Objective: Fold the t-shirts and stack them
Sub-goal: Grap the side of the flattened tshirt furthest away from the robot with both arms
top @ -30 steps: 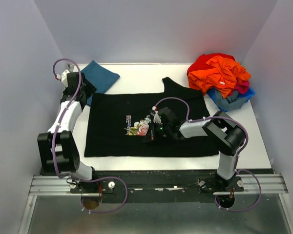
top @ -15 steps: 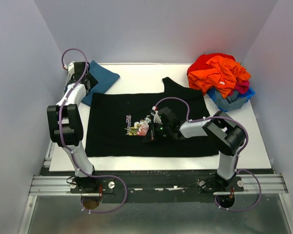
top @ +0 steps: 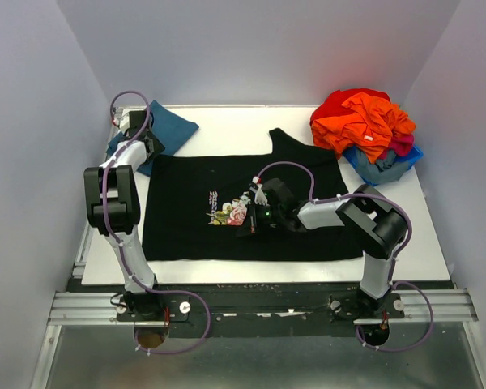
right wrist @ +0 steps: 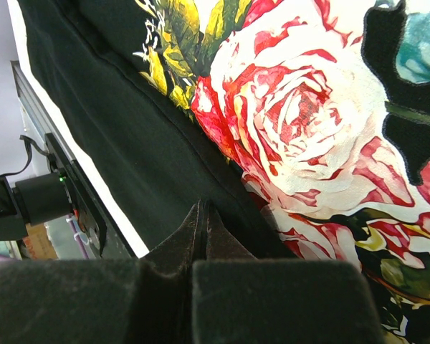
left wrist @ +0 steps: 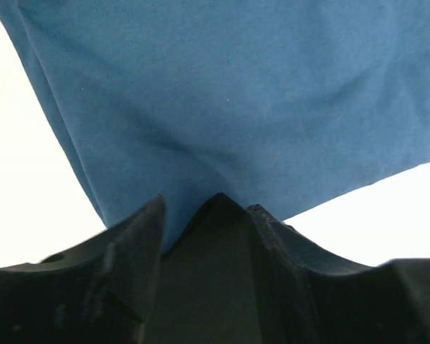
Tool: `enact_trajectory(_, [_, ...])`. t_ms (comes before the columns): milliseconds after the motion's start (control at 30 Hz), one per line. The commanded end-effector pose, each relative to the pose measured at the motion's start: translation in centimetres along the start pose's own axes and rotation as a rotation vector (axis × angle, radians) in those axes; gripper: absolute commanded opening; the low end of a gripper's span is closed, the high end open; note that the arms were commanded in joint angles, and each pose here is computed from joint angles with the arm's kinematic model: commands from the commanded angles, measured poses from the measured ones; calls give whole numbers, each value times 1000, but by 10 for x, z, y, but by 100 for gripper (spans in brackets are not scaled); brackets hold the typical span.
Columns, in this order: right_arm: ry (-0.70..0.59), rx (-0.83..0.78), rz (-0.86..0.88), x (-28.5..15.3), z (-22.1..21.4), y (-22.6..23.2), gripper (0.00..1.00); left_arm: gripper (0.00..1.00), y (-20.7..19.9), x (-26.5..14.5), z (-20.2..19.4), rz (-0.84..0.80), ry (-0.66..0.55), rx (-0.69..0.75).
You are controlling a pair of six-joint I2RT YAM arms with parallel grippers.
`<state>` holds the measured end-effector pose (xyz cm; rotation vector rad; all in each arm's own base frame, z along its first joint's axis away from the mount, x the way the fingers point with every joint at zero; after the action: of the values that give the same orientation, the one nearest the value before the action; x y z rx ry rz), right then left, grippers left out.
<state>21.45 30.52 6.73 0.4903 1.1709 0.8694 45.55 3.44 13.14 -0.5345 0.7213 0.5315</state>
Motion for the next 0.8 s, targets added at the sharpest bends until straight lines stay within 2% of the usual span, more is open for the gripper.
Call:
enact_trajectory(0, [4,-6,-27,-3,-3,-2,1,56,-6,9,-7,-17,37,26])
enact_trajectory(67, [4,-7,-26,-3,-3,-1,1,44,-8,9,-9,-28,44,37])
enact_trajectory(233, [9,-5,-30,-2,-3,-2,1,28,-13,6,-9,-56,38,84])
enact_trajectory(300, [12,-2,-31,-1,-3,-2,1,14,-14,5,-9,-62,52,105])
enact_trajectory(333, [14,-1,-31,-1,-3,-2,1,0,-15,4,-8,-60,52,117])
enact_trajectory(667, [-2,-42,-26,-5,0,2,1,0,-13,-33,-3,-33,-50,191])
enact_trajectory(767, [-41,-100,-38,-13,6,7,6,0,-13,-39,-7,-54,-73,187])
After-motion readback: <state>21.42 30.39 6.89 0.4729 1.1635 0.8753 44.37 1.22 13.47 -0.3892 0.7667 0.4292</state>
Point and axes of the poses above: each gripper's point midway between its finger pads, its own x axis out along the fingers, its own y axis along the line the jaws close on, z = x × y, the point moved 8 cm from there along -x, back along the fingers, and after that the axes turned 1 degree about -x, right-handed, at the moved point
